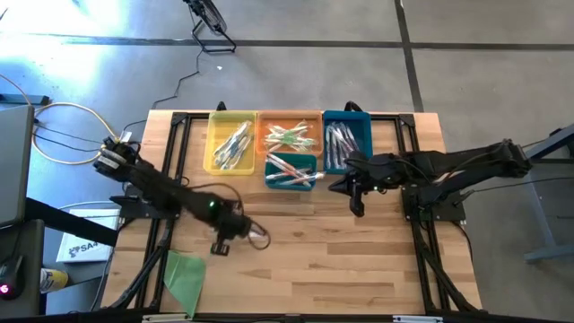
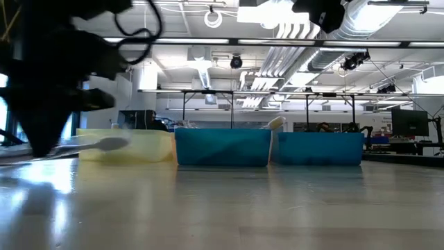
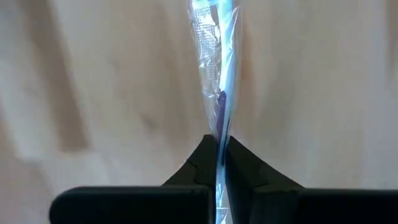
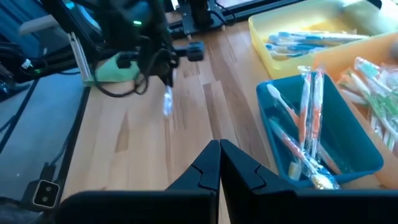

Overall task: Pick & Place Toothbrushes
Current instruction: Put the purple toothbrush into the blue bin

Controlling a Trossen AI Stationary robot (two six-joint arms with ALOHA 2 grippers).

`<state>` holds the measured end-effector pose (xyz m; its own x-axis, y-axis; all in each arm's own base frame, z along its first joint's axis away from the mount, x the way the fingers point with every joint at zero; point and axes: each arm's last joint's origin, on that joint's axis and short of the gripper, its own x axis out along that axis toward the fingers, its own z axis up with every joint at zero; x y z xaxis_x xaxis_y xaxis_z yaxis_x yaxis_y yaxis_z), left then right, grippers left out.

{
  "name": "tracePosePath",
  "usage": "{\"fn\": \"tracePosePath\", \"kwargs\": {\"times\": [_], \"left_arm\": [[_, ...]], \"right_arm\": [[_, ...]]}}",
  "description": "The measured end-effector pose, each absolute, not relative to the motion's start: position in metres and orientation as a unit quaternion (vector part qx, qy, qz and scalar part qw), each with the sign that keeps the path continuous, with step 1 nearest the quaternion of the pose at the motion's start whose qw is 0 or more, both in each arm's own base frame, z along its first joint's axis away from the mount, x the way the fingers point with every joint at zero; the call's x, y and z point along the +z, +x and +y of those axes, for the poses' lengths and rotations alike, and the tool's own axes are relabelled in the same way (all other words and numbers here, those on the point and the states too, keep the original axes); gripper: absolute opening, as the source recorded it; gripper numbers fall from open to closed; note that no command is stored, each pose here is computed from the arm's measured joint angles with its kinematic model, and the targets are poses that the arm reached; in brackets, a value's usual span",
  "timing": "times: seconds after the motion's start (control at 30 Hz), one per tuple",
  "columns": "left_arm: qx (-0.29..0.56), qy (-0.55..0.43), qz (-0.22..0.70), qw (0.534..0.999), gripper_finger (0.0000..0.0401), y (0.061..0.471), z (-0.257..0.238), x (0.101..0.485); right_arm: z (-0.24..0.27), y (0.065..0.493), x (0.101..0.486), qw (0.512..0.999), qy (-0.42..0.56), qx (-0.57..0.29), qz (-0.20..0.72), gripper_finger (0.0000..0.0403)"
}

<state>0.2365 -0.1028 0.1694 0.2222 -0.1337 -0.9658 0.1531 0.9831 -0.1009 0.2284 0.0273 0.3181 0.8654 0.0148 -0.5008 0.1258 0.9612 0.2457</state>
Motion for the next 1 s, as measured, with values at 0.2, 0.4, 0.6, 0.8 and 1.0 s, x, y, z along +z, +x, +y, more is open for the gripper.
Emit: {"fn": "tracePosePath", "kwargs": {"times": [0.2,0.4,0.6,0.8,1.0], "left_arm": [[-0.115,0.017,0.586,0.802,0.0004,0.262,-0.066,0.185],[-0.134,0.026,0.527,0.839,0.0004,0.287,-0.037,0.216],[-0.124,0.045,0.448,0.884,0.0004,0.31,-0.008,0.266],[-0.108,0.071,0.35,0.928,0.0004,0.324,0.017,0.332],[-0.08,0.099,0.262,0.957,0.0004,0.323,0.034,0.393]], "right_arm": [[0.026,0.219,0.327,0.961,0.138,-0.025,0.237,0.0002],[0.026,0.208,0.336,0.965,0.142,-0.005,0.22,0.0002],[0.025,0.197,0.345,0.969,0.149,0.019,0.198,0.0002],[0.024,0.189,0.351,0.971,0.151,0.021,0.182,0.0002],[0.024,0.192,0.356,0.978,0.137,0.028,0.155,0.0002]]}}
